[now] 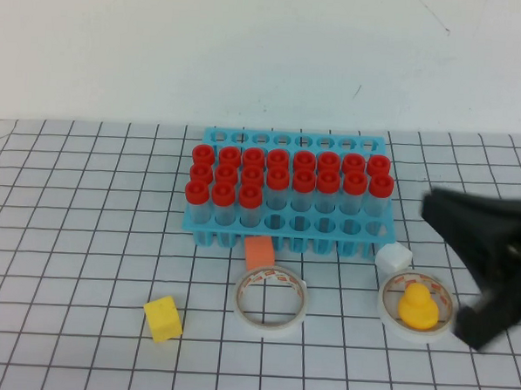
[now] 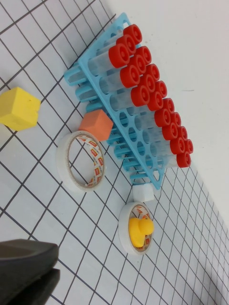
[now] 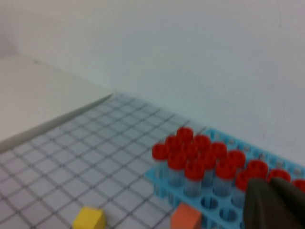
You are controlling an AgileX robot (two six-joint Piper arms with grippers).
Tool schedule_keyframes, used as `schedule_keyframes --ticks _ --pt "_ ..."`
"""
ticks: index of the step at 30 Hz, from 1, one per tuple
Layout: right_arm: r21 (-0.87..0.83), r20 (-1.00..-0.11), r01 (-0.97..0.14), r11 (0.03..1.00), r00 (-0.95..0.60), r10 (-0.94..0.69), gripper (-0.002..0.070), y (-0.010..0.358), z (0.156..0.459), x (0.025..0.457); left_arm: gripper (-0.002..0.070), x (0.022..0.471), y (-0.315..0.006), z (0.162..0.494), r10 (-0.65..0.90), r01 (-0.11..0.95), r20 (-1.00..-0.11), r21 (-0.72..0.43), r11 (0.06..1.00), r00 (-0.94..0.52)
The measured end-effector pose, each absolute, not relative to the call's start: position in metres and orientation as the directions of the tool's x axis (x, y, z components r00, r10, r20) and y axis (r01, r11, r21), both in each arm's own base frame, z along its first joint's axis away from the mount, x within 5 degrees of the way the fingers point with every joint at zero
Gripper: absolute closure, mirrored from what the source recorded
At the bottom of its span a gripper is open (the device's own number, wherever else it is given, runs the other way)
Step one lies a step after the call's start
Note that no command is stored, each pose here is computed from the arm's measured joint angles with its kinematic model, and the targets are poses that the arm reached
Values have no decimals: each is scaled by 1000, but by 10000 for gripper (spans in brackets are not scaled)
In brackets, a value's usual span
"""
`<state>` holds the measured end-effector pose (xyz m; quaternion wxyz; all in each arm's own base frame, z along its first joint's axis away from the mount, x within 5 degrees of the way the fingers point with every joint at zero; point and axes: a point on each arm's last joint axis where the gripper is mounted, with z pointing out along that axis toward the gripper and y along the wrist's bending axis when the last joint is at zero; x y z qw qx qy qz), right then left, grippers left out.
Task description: Place the test tubes
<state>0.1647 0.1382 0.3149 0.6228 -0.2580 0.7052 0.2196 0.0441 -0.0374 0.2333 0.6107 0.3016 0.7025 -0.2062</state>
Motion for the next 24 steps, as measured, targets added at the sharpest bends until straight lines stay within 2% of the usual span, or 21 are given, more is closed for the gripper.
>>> schedule_keyframes --ticks 5,10,13,17,24 --pt "-11 -977 -653 757 -153 -147 678 113 321 132 677 44 -37 233 173 676 -982 81 733 -71" --pt "13 -922 -664 748 -297 -247 678 83 317 95 677 44 -37 233 172 676 -982 79 733 -72" --pt "-1 -898 -663 748 -329 -292 678 66 316 75 676 44 -37 233 172 676 -982 79 733 -72" --pt "28 -878 -644 764 -381 -289 678 48 313 55 676 44 -37 233 172 676 -982 79 733 -72" --pt "-18 -891 -620 784 -346 -294 678 35 314 47 676 44 -37 233 172 676 -982 79 733 -72"
